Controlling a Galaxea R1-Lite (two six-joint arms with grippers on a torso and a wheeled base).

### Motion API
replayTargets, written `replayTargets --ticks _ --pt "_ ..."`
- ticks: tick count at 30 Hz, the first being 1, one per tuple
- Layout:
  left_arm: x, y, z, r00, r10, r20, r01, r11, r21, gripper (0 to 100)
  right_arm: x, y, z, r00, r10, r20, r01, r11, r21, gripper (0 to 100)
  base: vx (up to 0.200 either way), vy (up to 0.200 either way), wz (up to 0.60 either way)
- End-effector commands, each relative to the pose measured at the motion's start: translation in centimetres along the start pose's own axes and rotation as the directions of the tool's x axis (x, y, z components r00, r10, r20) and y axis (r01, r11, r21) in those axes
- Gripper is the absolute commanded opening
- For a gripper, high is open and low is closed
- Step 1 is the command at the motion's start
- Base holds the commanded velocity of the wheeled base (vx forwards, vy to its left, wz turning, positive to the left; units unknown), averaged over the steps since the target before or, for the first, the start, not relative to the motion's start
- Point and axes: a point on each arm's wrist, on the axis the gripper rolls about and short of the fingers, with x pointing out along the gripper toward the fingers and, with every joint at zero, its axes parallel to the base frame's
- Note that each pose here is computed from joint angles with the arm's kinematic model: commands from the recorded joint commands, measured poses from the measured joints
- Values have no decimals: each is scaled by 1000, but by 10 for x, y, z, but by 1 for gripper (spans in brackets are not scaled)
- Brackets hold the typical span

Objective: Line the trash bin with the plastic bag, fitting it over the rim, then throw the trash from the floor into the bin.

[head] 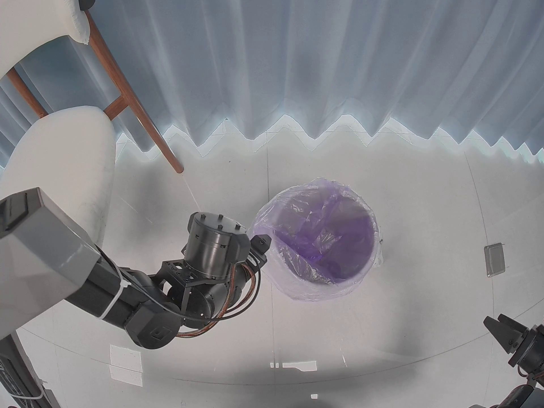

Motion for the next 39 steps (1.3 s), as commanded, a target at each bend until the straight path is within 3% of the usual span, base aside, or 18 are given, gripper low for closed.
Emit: replayTargets --ticks 1,5,6,12,13,16,17,19,27,32,39 --pt "-9 -12 7 997 -79 10 79 996 -49 100 6 9 15 999 28 -37 -28 1000 3 100 0 0 0" --pt "-16 -17 13 993 -116 19 117 987 -107 100 15 13 23 997 28 -70 -28 1000 5 100 0 0 0" --pt "-15 -12 19 994 -102 26 105 980 -168 100 23 16 28 996 16 -91 -16 1000 4 100 0 0 0" --pt "-10 30 37 998 39 54 -27 979 -203 100 23 18 32 997 23 -80 -23 1000 3 100 0 0 0" --pt "-4 46 45 993 96 72 -78 973 -217 100 24 19 33 997 23 -80 -23 1000 1 100 0 0 0" --pt "2 57 46 988 138 74 -119 968 -221 100 24 19 33 996 25 -81 -25 1000 1 100 0 0 0" --pt "17 73 43 976 204 72 -184 958 -220 100 25 20 35 996 29 -81 -29 1000 -3 100 0 0 0" --pt "22 77 42 973 219 71 -199 956 -218 100 26 21 36 996 28 -85 -29 1000 -9 100 0 0 0" --pt "60 83 20 974 217 58 -211 973 -92 100 39 32 56 997 34 -76 -36 999 -26 100 0 0 0" --pt "83 80 16 985 146 95 -138 987 -87 100 45 37 65 997 37 -70 -39 999 -26 100 0 0 0" --pt "118 83 10 995 95 37 -92 992 -84 100 51 43 77 997 45 -56 -47 999 -27 100 0 0 0"
